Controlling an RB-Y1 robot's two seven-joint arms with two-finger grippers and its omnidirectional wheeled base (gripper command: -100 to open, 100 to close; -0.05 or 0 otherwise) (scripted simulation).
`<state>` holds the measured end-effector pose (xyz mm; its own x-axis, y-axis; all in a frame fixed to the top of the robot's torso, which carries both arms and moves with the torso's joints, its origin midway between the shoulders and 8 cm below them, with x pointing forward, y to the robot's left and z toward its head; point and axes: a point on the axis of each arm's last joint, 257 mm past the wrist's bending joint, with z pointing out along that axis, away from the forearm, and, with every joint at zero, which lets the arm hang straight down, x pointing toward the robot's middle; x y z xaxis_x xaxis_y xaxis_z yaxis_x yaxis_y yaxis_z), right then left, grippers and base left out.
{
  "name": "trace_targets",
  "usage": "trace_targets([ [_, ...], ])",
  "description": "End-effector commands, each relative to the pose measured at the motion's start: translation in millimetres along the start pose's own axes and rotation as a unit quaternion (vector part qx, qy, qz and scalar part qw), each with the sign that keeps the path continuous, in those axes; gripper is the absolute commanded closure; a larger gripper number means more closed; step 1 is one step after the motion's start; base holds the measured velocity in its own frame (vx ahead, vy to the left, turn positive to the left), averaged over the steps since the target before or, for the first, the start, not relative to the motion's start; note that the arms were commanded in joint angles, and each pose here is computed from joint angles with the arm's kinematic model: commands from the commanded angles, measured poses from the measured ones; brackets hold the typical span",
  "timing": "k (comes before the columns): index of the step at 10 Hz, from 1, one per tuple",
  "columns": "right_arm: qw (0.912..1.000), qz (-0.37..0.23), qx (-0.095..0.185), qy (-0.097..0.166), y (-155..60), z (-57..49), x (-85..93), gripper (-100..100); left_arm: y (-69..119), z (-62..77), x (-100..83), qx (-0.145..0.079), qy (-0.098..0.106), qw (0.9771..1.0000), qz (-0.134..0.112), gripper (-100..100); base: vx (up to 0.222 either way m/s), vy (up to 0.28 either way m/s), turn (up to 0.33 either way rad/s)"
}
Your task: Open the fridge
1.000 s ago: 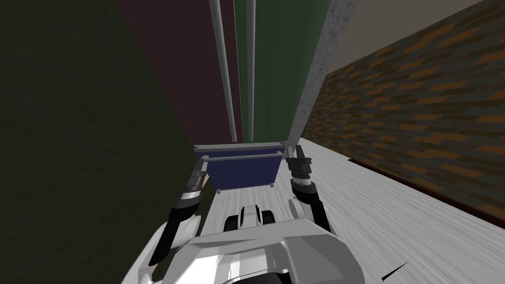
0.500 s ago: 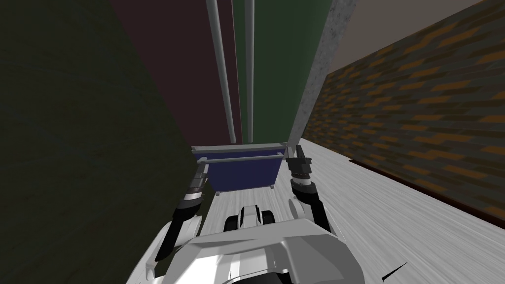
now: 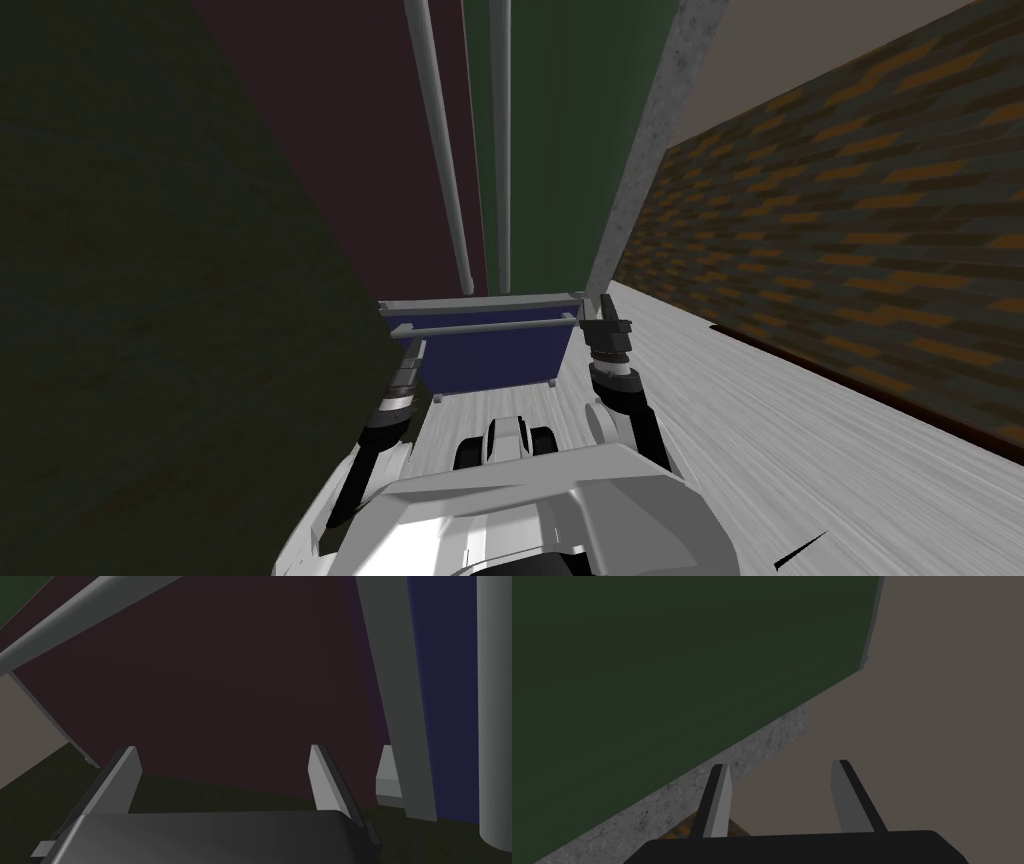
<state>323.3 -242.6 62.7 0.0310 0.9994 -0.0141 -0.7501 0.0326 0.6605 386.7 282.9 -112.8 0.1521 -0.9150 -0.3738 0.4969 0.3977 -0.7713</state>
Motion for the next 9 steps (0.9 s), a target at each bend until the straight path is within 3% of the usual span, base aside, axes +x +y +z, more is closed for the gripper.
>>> trace_targets([
  [1, 1.0000, 0.000, 0.000, 0.000, 0, 0.0, 0.0, 0, 15.4, -7.7, 4.5, -0.006, 0.005, 1.0000, 0.005, -100, 0.078, -0.018, -0.005],
  [9, 1.0000, 0.000, 0.000, 0.000, 0, 0.0, 0.0, 0, 58.8, -37.7, 22.2, -0.020, 0.023, 0.9994, 0.019, -100, 0.076, -0.024, -0.004],
])
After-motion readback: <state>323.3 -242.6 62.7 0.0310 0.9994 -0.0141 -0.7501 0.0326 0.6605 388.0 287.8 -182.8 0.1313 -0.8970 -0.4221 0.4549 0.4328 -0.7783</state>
